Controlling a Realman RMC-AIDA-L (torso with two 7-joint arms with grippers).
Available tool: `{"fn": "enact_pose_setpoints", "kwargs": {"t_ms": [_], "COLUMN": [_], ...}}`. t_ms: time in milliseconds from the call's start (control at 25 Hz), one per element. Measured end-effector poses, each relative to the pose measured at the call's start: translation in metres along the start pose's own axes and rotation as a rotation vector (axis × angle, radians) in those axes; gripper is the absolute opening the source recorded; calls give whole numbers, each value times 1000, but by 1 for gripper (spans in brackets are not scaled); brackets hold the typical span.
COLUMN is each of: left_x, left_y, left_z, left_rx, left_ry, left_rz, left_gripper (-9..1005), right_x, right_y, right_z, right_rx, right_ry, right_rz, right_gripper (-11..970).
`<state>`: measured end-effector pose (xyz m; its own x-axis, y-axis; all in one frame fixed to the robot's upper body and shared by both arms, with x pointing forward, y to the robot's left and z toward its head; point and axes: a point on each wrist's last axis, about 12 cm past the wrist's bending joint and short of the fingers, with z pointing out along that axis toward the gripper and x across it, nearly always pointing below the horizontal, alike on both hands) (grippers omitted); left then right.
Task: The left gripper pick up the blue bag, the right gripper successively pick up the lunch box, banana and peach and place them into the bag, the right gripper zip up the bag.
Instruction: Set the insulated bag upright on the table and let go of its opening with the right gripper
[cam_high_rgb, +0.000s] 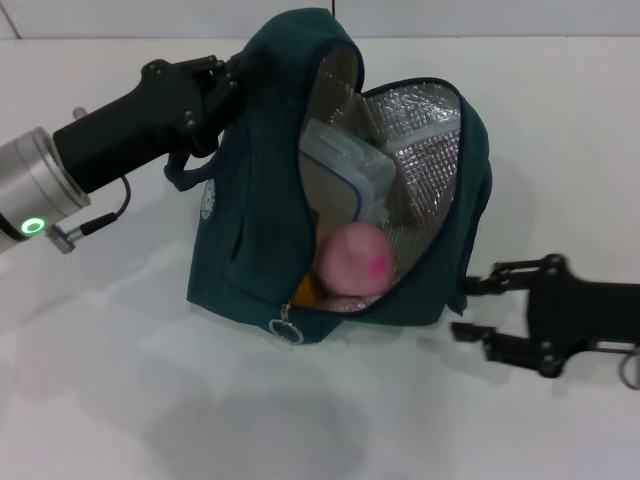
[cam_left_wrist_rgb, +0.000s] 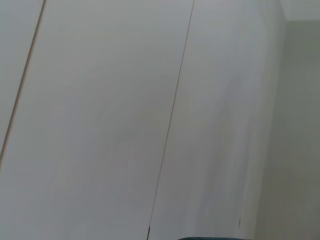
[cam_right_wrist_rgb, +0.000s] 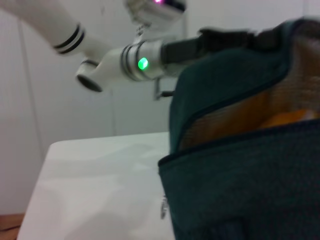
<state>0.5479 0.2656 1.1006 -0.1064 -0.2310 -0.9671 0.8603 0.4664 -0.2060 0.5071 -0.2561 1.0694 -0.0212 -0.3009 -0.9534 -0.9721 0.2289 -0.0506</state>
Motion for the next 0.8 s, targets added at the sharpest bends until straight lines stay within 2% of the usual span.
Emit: {"fn": "enact_pose_setpoints", "kwargs": {"t_ms": [200, 400, 640, 800], "left_x": [1, 2, 4, 8], "left_y": [-1, -2, -3, -6], "left_z": [1, 2, 1, 0], "left_rx": [3, 4, 0, 0], "left_ry": [-1, -2, -2, -10], "left_rz": [-3, -5, -2, 22], "left_gripper": [115, 116, 118, 119], "right_x": [-6, -4, -6, -8], "right_y": [-8, -8, -5, -5], "right_z": [19, 18, 11, 4], "right_rx": [-51, -38, 83, 180], "right_ry": [15, 14, -166, -295], "right_rz": [-5, -48, -140, -157], "right_gripper": [438, 324, 89, 73]}}
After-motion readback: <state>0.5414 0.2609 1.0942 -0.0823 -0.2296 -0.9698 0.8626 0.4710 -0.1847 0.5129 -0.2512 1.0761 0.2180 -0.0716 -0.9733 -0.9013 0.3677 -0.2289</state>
